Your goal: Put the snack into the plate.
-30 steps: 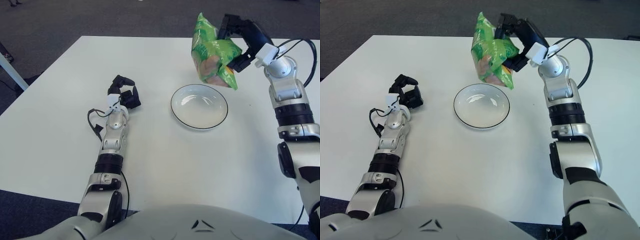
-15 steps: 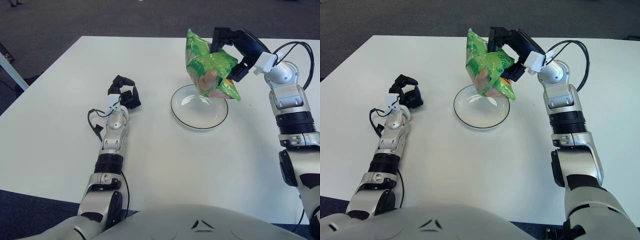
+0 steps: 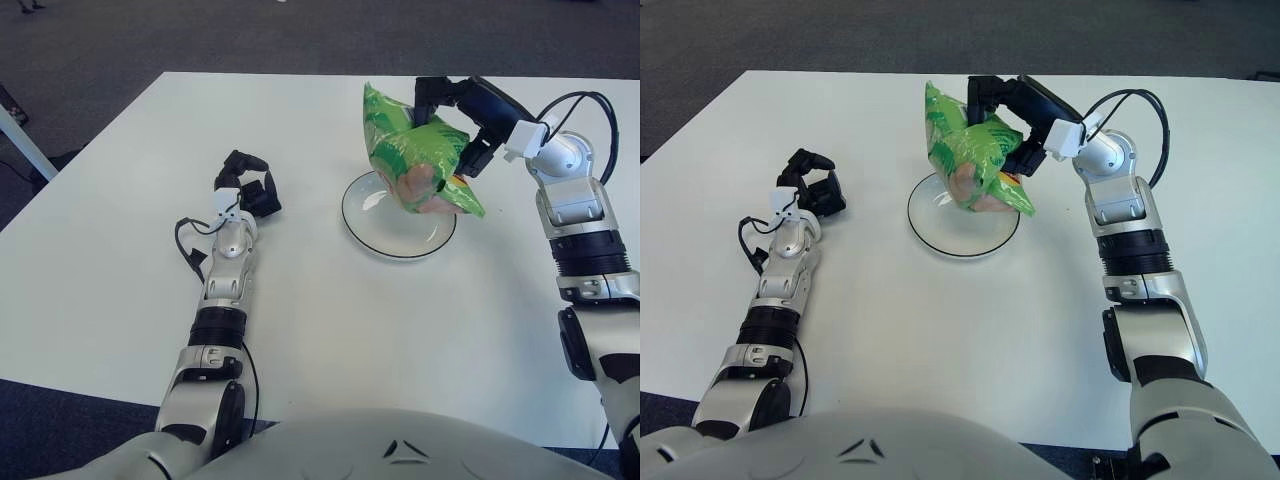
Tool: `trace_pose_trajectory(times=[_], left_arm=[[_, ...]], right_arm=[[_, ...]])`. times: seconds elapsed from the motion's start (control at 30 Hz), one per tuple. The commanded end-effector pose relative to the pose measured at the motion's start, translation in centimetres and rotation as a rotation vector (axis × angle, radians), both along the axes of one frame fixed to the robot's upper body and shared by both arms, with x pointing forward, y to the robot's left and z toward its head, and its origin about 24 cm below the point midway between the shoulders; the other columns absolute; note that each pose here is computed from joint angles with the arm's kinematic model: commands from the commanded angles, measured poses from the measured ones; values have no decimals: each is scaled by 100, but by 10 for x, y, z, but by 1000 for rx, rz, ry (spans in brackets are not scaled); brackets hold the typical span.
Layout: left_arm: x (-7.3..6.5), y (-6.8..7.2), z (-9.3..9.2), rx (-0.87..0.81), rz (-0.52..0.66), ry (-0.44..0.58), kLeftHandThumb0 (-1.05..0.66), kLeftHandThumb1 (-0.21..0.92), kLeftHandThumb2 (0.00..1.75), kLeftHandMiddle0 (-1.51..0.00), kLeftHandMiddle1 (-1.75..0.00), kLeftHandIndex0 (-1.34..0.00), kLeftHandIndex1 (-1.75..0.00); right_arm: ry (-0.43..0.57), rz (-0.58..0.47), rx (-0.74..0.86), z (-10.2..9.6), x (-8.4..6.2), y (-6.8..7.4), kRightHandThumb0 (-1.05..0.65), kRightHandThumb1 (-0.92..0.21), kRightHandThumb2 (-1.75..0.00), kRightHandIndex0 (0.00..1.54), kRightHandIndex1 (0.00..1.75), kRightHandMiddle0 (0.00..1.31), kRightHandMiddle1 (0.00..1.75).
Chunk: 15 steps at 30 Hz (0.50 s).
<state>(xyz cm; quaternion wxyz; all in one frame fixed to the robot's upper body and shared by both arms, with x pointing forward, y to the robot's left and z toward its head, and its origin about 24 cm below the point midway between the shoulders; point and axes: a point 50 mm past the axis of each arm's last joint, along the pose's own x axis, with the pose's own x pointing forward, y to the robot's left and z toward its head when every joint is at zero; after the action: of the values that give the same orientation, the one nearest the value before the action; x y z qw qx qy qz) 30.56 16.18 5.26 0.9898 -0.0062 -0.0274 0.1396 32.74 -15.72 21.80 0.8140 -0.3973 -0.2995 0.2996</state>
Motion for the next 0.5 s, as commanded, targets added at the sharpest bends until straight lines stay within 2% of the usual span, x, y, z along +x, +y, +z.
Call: trace_pose_trajectory(times=[0.0, 0.47], left_arm=[[-34, -6, -61, -51, 26, 231, -48, 31, 132, -127, -175, -61, -175], [-34, -6, -60, -53, 13, 220, -48, 31, 132, -127, -175, -61, -175]], right_arm=[[5, 59, -23, -2, -6, 3, 0, 8, -174, 93, 168, 68, 175], [69, 94, -56, -16, -9, 2, 0, 10, -175, 97, 163, 68, 175]])
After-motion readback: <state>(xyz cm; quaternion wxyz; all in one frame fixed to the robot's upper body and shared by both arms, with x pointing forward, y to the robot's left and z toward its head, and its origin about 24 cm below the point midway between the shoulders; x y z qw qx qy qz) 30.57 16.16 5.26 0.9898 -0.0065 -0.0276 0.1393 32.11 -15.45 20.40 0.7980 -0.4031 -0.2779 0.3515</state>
